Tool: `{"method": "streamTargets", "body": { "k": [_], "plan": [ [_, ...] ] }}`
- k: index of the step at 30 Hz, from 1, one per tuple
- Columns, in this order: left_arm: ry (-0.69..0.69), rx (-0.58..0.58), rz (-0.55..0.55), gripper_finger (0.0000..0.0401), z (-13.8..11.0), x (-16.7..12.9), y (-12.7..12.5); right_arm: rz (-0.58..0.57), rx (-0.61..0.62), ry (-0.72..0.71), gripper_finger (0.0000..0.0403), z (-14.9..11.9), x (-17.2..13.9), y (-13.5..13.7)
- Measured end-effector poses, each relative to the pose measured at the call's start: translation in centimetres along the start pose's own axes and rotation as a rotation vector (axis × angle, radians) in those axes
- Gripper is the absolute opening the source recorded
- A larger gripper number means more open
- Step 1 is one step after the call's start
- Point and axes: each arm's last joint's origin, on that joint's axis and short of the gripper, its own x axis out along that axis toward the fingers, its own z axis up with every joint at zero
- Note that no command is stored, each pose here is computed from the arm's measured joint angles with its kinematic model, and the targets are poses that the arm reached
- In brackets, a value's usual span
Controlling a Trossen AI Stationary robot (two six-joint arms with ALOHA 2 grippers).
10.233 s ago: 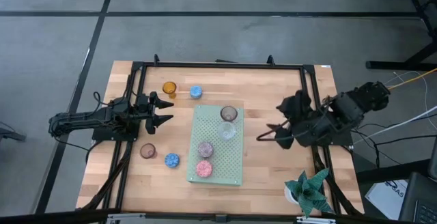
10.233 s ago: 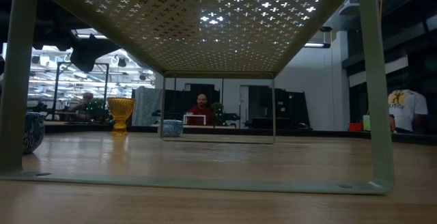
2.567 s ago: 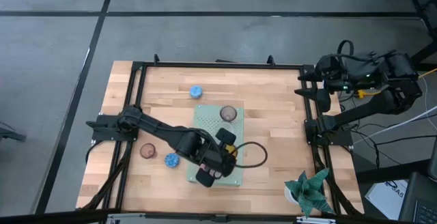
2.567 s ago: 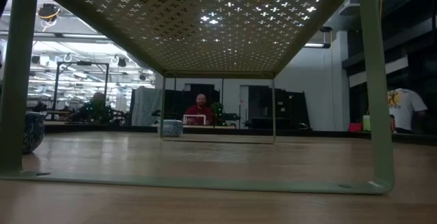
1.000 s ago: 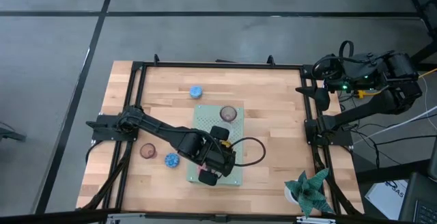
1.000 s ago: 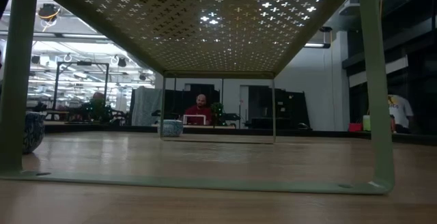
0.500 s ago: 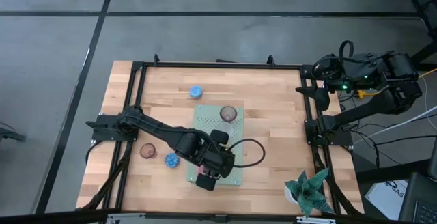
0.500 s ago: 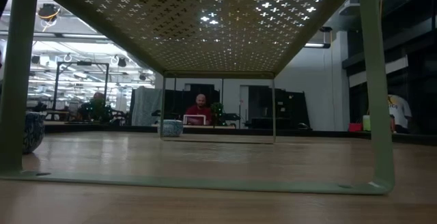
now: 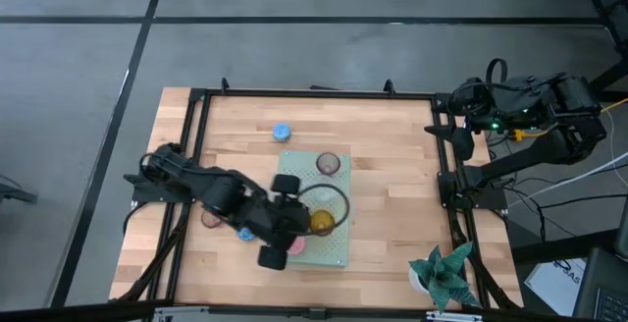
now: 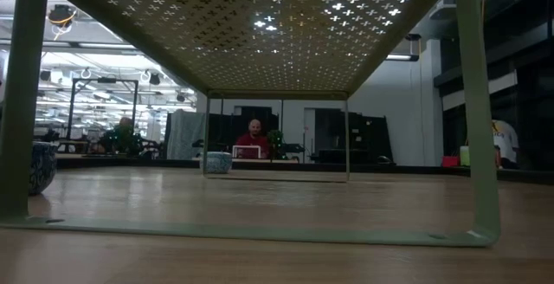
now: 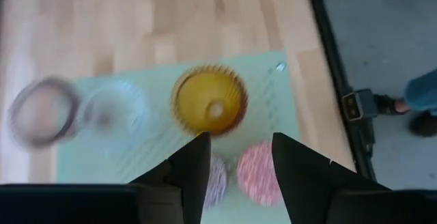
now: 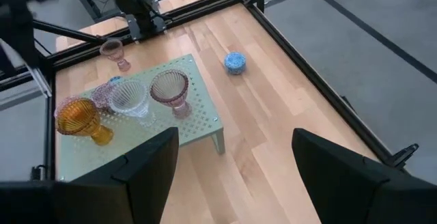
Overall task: Pick & Place candle stick holders
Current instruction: Put the pink candle holder on the shelf
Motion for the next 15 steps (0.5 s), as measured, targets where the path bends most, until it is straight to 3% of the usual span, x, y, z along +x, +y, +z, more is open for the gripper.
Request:
{"method": "streamTargets", "body": {
  "k": [6, 11, 15],
  "plan": [
    [0.047, -0.042, 0.084, 0.0145, -2.2, -3.0, -0.8, 0.009, -0.024, 0.0, 0.0288, 0.0, 0.0, 0.0],
    [0.072, 0.038, 0.061, 0.0144, -3.4, -3.2, -2.5, 0.011, -0.039, -0.005, 0.0288, 0.1, 0.0, 0.1],
    [0.126, 0.003, 0.044, 0.0145, -5.1, -3.2, -2.7, 0.007, -0.034, 0.004, 0.0288, 0.0, 0.1, 0.1]
  ]
}}
